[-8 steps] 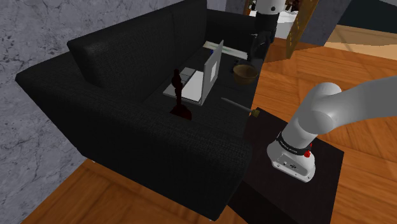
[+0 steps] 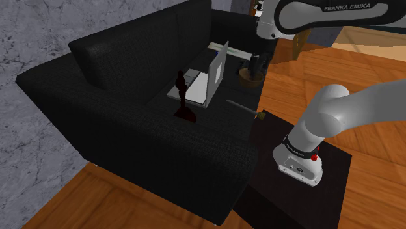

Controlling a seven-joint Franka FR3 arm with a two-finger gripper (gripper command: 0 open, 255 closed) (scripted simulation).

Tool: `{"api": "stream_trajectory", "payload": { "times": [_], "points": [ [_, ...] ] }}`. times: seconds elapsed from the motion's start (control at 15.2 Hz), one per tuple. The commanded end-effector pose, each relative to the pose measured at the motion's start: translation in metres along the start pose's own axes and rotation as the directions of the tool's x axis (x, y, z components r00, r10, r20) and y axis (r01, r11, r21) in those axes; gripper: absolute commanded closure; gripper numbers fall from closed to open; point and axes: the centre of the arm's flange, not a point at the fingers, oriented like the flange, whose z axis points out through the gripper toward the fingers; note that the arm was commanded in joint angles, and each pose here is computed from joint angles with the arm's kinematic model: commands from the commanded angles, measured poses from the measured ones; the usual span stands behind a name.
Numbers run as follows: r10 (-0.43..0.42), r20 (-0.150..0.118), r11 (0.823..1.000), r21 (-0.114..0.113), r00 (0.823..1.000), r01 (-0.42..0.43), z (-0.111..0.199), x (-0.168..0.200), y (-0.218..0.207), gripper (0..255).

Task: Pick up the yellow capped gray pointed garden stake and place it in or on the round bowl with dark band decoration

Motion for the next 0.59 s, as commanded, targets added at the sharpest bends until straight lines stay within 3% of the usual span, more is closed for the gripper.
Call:
{"api": "stream_trajectory", "payload": {
  "times": [0.0,0.53],
  "points": [
    [-0.029,-0.013,1.0,-0.008,0.999,0.029,0.024,0.0,0.005,0],
    [-0.138,-0.053,0.99,-0.045,0.989,0.135,0.126,0.011,0.024,0]
  ]
}}
